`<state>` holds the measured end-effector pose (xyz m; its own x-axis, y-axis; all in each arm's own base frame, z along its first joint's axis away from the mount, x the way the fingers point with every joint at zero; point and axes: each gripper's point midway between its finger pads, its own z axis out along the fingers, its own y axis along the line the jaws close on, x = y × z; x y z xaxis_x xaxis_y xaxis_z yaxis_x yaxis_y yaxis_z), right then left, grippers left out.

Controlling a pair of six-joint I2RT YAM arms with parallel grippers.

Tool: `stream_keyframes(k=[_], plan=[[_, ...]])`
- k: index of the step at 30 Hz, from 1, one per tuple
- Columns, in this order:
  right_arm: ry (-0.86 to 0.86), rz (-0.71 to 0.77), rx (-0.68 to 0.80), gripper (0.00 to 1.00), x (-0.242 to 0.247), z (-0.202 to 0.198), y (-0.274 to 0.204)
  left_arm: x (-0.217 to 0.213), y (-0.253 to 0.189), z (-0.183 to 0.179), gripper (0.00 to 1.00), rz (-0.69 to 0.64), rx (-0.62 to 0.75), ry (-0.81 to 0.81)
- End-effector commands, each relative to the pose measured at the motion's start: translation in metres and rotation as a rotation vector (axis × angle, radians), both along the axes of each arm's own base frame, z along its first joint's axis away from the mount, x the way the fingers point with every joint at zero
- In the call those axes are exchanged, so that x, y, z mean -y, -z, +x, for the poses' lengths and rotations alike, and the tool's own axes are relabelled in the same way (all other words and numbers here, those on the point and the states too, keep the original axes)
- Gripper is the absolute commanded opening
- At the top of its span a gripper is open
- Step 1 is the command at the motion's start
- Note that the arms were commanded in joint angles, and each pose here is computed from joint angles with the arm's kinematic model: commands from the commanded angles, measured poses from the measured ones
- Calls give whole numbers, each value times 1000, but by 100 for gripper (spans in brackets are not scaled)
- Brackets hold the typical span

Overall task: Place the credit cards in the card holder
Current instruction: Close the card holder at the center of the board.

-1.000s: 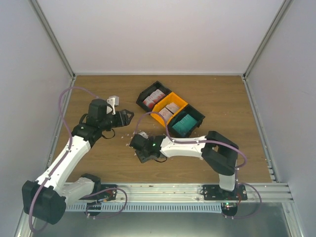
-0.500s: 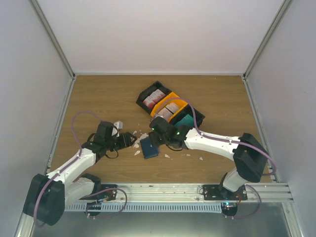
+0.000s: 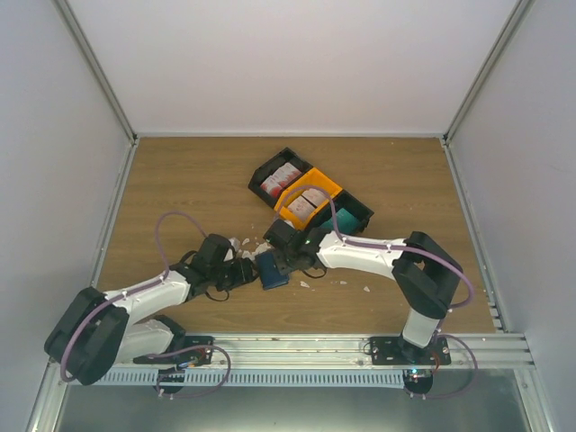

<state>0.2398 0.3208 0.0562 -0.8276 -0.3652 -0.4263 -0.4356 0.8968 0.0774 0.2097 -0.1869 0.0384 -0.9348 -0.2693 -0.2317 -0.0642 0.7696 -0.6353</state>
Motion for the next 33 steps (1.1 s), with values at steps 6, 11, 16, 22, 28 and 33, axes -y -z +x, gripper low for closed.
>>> stream_keyframes(k=[6, 11, 16, 22, 28, 33], plan=[[53, -67, 54, 31, 8, 14, -1, 15, 8, 10, 57, 42, 24, 38], [80, -65, 69, 22, 13, 16, -5, 18, 16, 10, 54, 81, 10, 53], [75, -55, 60, 11, 12, 14, -2, 17, 21, 12, 47, 129, 10, 51], [70, -26, 58, 0, 11, 13, -4, 17, 25, 12, 44, 161, 9, 49], [54, 27, 68, 1, 5, 13, -12, 16, 27, 12, 43, 168, 7, 48], [11, 90, 57, 0, -5, 8, -15, 16, 29, 13, 42, 174, 4, 46]])
